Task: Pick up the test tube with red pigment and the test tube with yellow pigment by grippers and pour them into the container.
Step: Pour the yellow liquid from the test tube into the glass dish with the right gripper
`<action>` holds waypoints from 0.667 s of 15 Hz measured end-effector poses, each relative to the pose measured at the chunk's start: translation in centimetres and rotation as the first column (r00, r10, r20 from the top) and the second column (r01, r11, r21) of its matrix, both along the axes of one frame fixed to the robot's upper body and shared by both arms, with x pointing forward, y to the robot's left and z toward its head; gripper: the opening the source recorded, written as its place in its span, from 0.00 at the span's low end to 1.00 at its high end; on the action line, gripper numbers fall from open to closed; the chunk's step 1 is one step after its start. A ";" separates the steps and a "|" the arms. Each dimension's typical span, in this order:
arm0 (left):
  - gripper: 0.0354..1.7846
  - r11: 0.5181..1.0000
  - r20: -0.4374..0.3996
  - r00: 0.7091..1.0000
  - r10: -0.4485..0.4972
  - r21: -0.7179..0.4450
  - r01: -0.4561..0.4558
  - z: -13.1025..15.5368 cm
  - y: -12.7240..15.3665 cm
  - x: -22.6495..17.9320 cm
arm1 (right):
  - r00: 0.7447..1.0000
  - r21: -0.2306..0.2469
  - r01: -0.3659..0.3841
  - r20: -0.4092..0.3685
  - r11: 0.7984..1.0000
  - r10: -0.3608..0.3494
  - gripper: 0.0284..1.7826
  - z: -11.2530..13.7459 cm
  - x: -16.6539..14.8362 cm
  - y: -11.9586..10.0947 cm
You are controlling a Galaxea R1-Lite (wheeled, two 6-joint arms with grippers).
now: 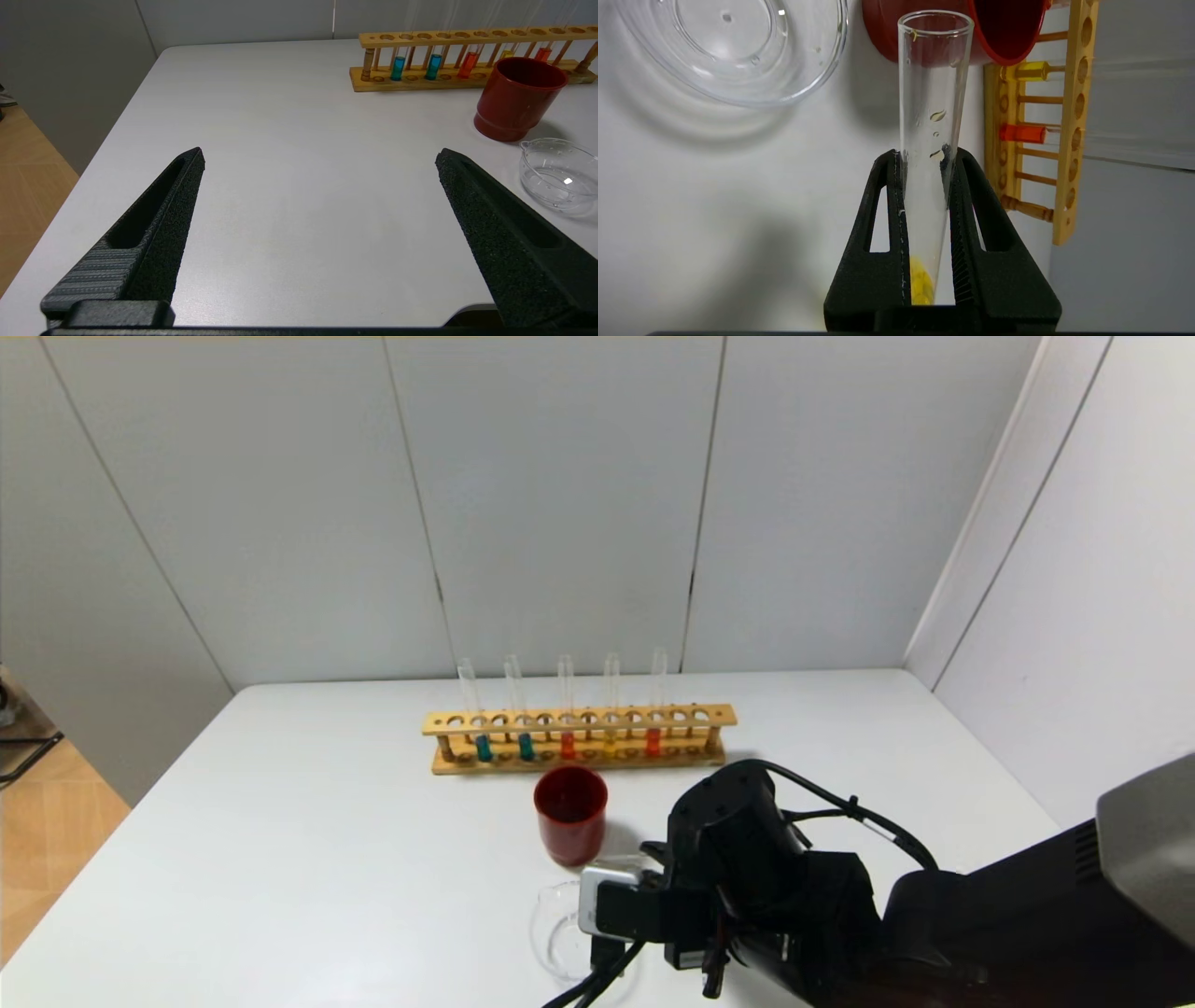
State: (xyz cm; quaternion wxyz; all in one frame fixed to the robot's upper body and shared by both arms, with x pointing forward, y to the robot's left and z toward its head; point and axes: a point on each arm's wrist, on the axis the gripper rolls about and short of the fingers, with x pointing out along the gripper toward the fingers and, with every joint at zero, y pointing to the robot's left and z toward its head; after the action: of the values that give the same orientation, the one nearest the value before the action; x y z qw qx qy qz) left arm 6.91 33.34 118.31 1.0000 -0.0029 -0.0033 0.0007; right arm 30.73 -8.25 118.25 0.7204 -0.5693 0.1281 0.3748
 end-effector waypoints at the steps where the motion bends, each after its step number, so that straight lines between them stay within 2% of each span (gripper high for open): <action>1: 0.98 1.000 0.000 1.000 0.000 0.000 0.000 0.0 0.0 0.0 | 1.000 -0.010 -0.006 0.002 1.000 0.006 0.17 -0.2 0.0 0.2; 2: 0.98 1.000 0.000 1.000 0.000 0.000 0.000 0.0 0.0 0.0 | 1.000 -0.021 -0.009 0.007 1.000 0.009 0.17 -0.3 -0.1 0.4; 5: 0.98 1.000 0.000 1.000 0.000 0.000 0.000 0.0 0.0 0.0 | 0.999 -0.099 -0.021 0.036 0.995 0.024 0.17 -0.7 -0.4 0.9; 8: 0.98 1.000 0.000 1.000 0.000 0.000 0.000 0.0 0.0 0.0 | 0.999 -0.140 -0.032 0.018 0.990 0.035 0.17 -0.9 -0.5 1.4; 10: 0.98 1.000 0.000 1.000 0.000 0.000 0.000 0.0 0.0 0.0 | 0.999 -0.201 -0.036 0.012 0.979 0.039 0.17 -0.8 -0.6 1.7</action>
State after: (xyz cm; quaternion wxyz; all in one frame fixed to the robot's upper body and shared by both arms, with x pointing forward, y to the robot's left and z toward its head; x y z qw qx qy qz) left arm 6.91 33.34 118.31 1.0000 -0.0031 -0.0033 0.0007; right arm 30.12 -6.59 117.46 0.6532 -0.6443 0.1486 0.3690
